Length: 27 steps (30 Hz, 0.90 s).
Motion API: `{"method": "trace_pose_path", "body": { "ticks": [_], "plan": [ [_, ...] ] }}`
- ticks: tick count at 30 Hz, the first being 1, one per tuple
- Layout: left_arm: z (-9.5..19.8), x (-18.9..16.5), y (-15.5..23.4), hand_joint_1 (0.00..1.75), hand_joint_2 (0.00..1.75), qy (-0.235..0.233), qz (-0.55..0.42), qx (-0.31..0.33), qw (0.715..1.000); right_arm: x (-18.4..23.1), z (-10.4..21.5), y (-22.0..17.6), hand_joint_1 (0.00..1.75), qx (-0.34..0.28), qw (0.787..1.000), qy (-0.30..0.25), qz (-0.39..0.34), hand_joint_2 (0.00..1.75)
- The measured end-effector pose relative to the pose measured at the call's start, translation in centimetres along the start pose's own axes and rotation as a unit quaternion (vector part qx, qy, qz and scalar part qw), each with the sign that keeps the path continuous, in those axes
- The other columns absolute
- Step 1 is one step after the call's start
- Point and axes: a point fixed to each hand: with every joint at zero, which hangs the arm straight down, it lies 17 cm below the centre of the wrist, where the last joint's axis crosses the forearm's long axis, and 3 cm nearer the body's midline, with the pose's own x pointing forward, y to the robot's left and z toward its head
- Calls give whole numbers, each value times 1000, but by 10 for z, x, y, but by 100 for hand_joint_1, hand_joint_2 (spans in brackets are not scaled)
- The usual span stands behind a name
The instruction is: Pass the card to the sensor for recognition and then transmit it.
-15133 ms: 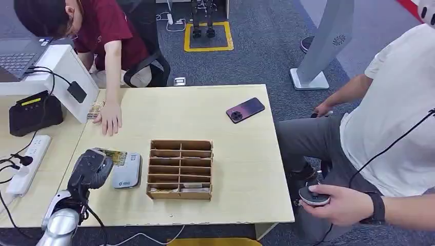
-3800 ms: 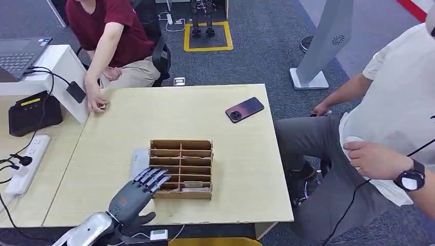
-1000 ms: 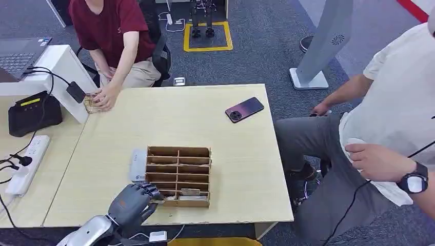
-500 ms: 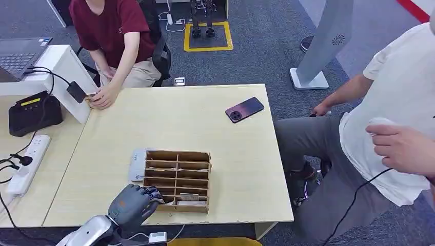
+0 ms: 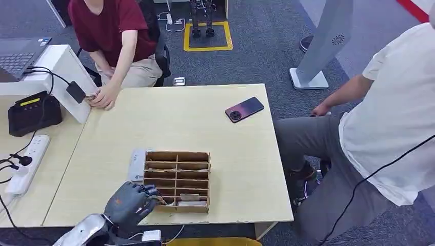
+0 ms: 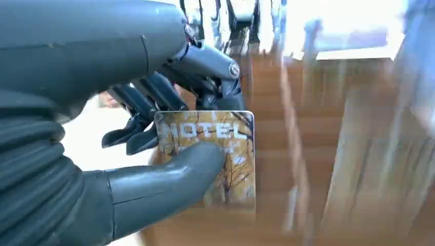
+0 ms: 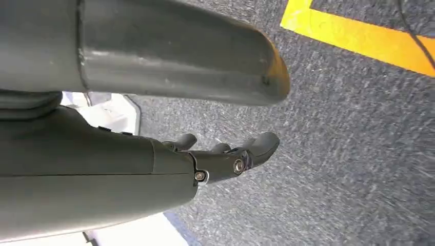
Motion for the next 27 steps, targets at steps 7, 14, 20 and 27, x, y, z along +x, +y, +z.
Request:
{"method": "trace_pose_path", "body": {
  "ticks": [7,14,20,27],
  "plan": [
    [-26,-44,212,175,175,-29,-43,40,998,4,-1,-2,0,-1,1000,-6,2,0],
    [-16,-34,287,175,175,-35,-122,110,986,5,-1,-1,0,0,1000,-8,6,0],
    [-13,-30,301,175,175,-37,-134,125,982,5,-1,-1,0,0,1000,-8,5,0],
    [-12,-27,309,175,175,-40,-134,133,981,5,-1,-1,0,0,1000,-8,5,0]
  ]
}}
